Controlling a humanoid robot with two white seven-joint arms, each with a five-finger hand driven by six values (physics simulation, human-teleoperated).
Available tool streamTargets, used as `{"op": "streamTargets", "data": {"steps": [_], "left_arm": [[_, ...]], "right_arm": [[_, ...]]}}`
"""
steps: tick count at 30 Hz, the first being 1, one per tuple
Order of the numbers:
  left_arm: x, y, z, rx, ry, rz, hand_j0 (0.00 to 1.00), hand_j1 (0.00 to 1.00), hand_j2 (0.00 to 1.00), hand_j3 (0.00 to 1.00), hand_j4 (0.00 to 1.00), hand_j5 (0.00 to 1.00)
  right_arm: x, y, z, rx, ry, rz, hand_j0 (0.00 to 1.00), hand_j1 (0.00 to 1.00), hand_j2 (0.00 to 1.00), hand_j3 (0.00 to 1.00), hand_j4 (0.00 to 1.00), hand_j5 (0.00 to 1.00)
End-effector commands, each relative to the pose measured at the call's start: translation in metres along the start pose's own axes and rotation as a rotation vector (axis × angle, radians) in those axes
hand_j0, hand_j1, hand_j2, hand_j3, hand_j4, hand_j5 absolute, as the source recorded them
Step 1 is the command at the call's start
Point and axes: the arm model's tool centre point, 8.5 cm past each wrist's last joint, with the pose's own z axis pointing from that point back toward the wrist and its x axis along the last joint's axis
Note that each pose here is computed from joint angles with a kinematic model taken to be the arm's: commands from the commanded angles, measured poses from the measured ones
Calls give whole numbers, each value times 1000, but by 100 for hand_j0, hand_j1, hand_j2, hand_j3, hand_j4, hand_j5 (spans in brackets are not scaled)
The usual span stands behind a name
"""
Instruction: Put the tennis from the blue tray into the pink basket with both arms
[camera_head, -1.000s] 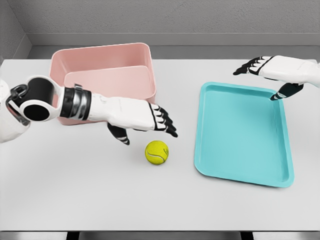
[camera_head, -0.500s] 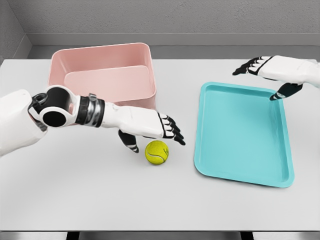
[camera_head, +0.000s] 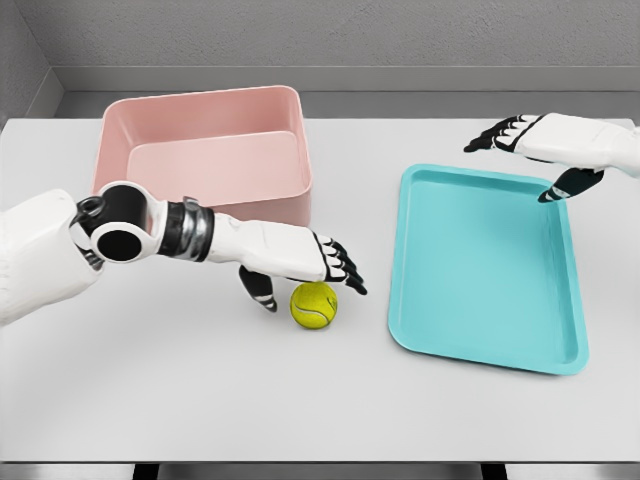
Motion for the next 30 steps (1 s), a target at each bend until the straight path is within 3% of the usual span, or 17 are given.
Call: {"op": "streamTargets", "data": {"steps": [1,11,30], "left_arm": [[0,1,-1,3,-1,3,100,100,100,100,100,100],[-10,-5,-2,-5,32,15,100,100,100,100,100,100],[-2,-20,-14,-10,-1,40,100,100,100,100,100,100]], "right_arm": [[0,-1,0,-5,-1,-4,100,100,100,100,100,100],[1,0,0,-2,-2,-5,100,100,100,100,100,100],[1,0,0,-3,-3,-4,100,100,100,100,100,100]]}}
